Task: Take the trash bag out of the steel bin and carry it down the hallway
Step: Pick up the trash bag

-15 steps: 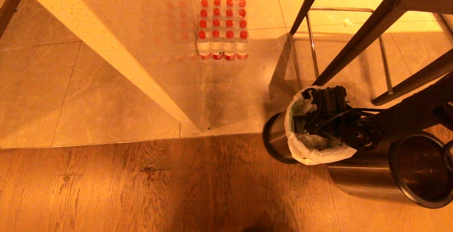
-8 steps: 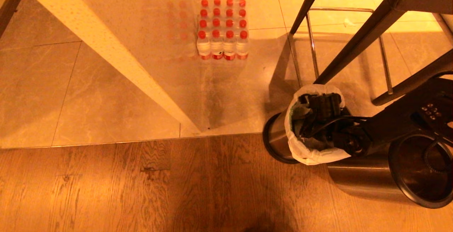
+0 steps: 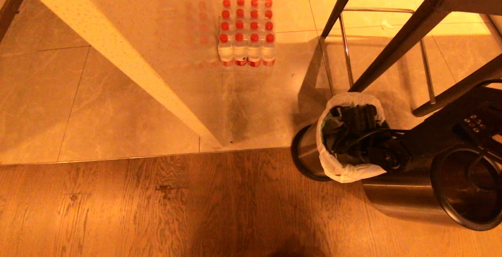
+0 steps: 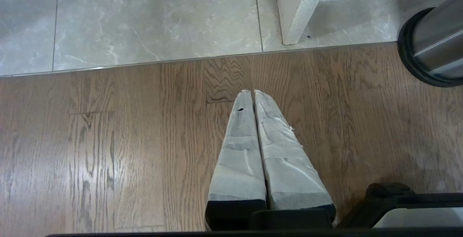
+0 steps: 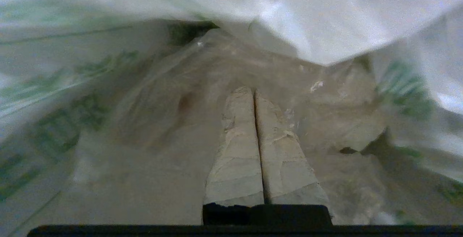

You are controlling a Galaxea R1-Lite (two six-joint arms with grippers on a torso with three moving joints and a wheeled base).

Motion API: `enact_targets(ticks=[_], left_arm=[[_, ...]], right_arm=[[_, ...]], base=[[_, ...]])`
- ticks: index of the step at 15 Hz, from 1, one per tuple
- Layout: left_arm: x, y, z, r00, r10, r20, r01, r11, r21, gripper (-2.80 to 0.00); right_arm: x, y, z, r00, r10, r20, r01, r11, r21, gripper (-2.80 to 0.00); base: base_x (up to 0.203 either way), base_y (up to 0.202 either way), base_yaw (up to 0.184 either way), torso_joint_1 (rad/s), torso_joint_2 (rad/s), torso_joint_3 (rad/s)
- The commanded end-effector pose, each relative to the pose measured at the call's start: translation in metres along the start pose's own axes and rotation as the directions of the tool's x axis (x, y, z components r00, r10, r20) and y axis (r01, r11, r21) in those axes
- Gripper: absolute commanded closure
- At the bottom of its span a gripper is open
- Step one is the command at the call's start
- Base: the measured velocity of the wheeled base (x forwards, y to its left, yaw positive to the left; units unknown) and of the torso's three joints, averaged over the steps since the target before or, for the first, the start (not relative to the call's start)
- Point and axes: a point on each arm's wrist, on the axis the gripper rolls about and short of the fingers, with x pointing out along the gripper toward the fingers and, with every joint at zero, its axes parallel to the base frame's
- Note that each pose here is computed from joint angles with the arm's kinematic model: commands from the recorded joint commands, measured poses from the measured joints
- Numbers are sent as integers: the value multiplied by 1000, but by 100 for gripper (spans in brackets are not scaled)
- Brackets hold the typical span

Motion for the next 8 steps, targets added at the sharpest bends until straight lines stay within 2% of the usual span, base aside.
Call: enact_targets(ticks=[1,8], left_arm=[[0,0,0,1000,-1,0,1,1000,0,0],[0,0,0,1000,0,1,0,1000,0,0]], right_arm=[[-21,-5,19,999,3,49,-4,1000,8,0],[-88,-24,31,999,3,42,-3,1000,3,0]], base=[[0,0,0,0,0,0],[0,0,0,0,0,0]])
